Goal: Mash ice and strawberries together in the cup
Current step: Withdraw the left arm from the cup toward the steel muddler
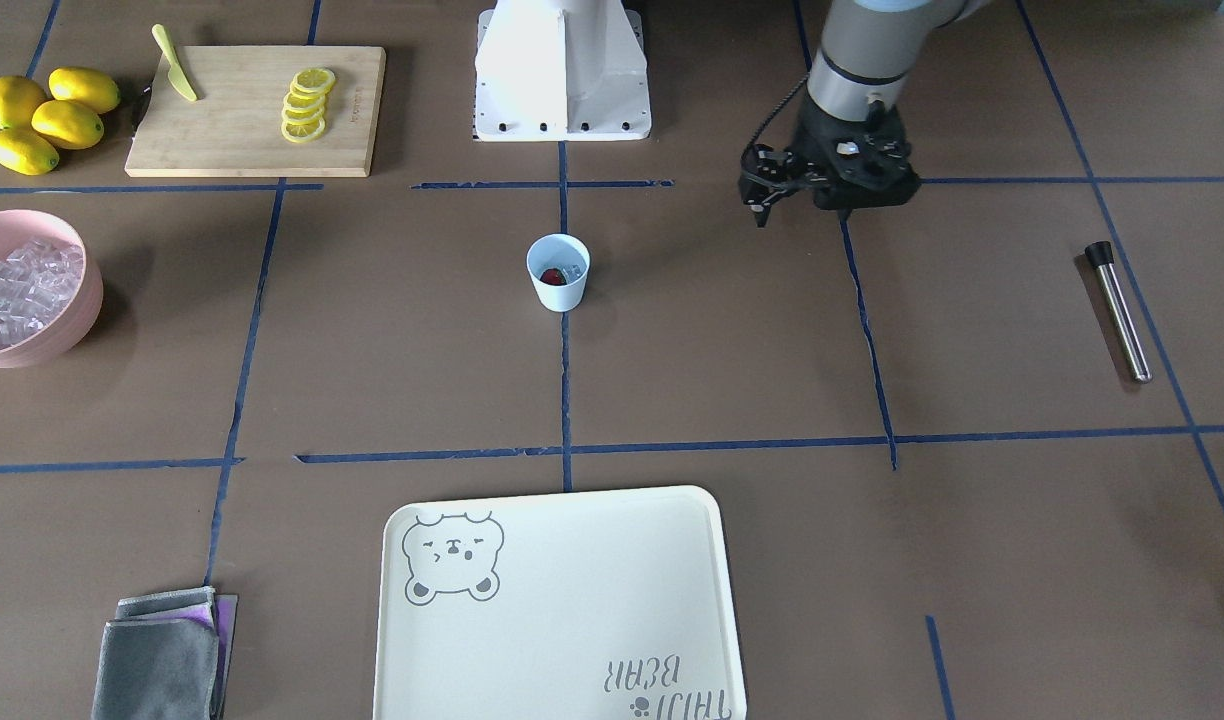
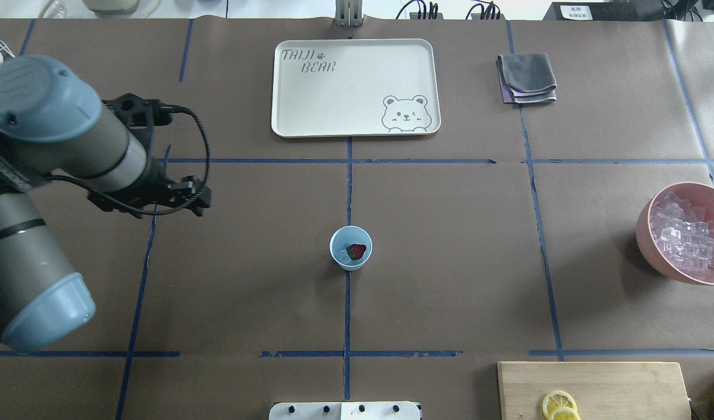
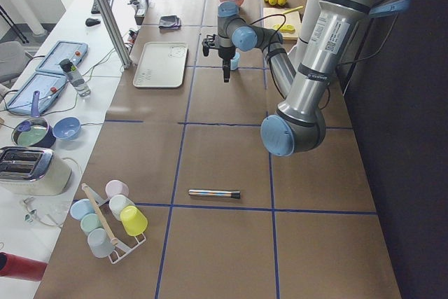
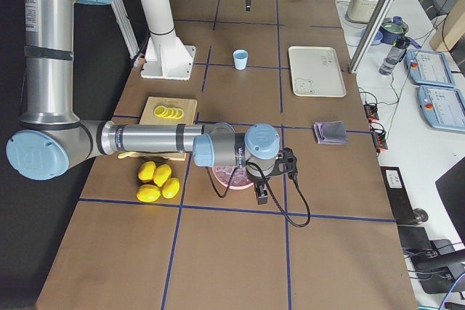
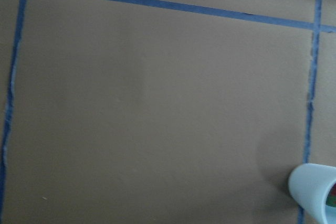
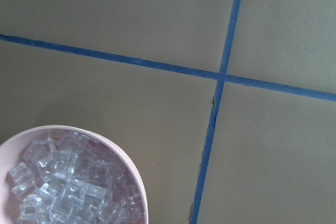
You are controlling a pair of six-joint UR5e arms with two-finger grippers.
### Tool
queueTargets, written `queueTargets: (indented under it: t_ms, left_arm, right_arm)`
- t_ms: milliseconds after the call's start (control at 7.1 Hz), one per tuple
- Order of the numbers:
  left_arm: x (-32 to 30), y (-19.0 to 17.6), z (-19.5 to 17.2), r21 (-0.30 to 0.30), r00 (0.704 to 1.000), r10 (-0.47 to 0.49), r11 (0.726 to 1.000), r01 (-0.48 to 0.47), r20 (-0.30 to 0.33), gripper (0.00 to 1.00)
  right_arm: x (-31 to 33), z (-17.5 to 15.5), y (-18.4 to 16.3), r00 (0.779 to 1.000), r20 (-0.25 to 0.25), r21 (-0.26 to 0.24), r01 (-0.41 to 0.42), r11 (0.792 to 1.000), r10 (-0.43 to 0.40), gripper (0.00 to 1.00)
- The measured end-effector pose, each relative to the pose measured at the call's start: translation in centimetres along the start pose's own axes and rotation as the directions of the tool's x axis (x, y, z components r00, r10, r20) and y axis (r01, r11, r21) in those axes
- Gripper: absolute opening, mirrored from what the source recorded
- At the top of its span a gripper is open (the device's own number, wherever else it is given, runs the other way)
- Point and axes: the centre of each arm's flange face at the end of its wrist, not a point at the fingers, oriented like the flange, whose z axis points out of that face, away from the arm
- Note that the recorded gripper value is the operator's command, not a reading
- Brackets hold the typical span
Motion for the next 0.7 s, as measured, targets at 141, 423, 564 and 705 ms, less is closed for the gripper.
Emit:
queueTargets:
  t_ms: [141, 423, 564, 705]
  left_arm:
    - [-4.9, -1.2, 0.0, -0.020, 0.999, 0.033, 0.999, -0.032, 0.024, 1.00]
    - [-13.0, -2.6, 0.7, -0.047, 0.995, 0.072, 0.996, -0.069, 0.069, 1.00]
    - [-15.4, -3.6, 1.4, -0.045, 0.993, 0.085, 0.996, -0.081, 0.079, 1.00]
    - [-17.7, -4.4, 2.7, -0.033, 0.993, 0.091, 0.996, -0.089, 0.078, 1.00]
  right_arm:
    - [0.1, -0.1, 0.1, 1.000, 0.002, 0.003, -0.003, 1.000, 0.003, 0.99]
    - [0.2, -0.4, 0.2, 1.000, 0.002, 0.012, -0.003, 1.000, 0.003, 0.99]
    - [0.1, -0.5, 0.1, 1.000, -0.002, 0.016, -0.001, 1.000, 0.001, 0.99]
    - [0.2, -0.6, 0.1, 1.000, -0.006, 0.018, -0.002, 1.000, 0.002, 0.99]
